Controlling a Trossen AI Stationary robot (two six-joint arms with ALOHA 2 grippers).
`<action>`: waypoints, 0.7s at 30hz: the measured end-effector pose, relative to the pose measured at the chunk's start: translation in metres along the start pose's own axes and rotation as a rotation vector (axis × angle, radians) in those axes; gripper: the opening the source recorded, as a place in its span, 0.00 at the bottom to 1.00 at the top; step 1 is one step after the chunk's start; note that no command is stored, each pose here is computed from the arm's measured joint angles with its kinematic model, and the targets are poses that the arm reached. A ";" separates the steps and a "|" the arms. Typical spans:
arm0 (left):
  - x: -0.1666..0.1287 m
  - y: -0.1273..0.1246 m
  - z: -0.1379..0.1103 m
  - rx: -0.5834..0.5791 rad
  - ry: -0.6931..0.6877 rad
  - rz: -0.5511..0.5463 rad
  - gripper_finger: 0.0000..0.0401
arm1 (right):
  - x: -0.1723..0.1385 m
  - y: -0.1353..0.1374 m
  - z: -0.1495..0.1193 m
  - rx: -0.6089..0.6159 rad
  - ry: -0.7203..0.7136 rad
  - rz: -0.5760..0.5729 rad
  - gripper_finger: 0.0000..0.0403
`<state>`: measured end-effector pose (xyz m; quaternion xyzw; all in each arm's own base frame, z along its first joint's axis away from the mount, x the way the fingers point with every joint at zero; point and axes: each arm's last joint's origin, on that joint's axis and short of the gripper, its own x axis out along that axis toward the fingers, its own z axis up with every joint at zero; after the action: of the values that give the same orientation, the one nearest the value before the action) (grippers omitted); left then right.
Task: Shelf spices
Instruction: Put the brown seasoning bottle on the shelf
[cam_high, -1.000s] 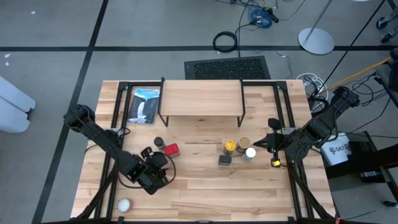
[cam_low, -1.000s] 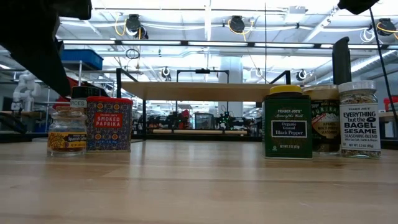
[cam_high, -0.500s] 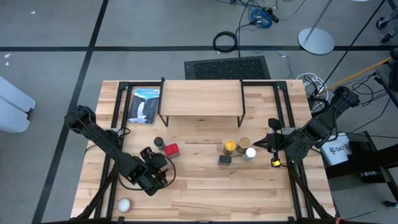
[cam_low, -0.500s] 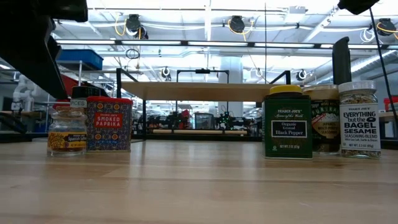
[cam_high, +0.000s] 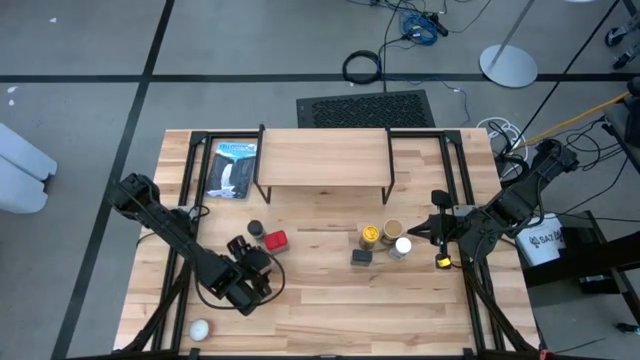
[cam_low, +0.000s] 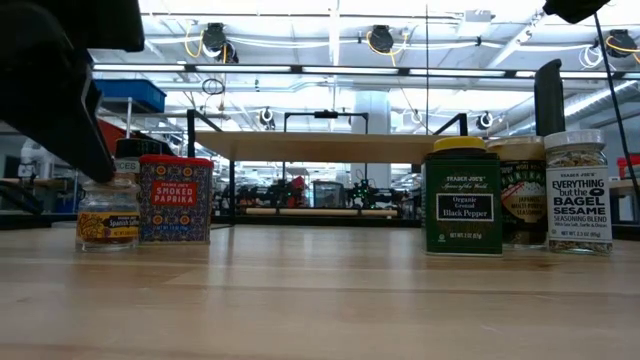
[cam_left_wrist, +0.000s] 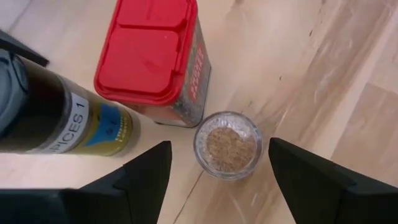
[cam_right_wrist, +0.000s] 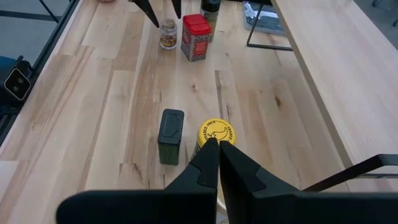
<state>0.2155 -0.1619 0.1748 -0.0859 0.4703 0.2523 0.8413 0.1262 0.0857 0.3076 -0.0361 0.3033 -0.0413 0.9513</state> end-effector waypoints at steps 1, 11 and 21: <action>0.000 0.000 0.000 0.000 -0.005 0.003 0.70 | 0.000 0.000 0.000 0.001 0.000 0.000 0.00; 0.012 0.000 -0.007 -0.032 -0.035 -0.045 0.70 | 0.000 0.000 0.000 0.001 0.000 0.000 0.00; 0.016 0.002 -0.009 -0.036 -0.071 -0.031 0.70 | 0.000 0.000 0.000 0.001 -0.001 0.000 0.00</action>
<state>0.2144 -0.1584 0.1569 -0.0993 0.4341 0.2504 0.8596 0.1262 0.0858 0.3077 -0.0354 0.3029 -0.0414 0.9515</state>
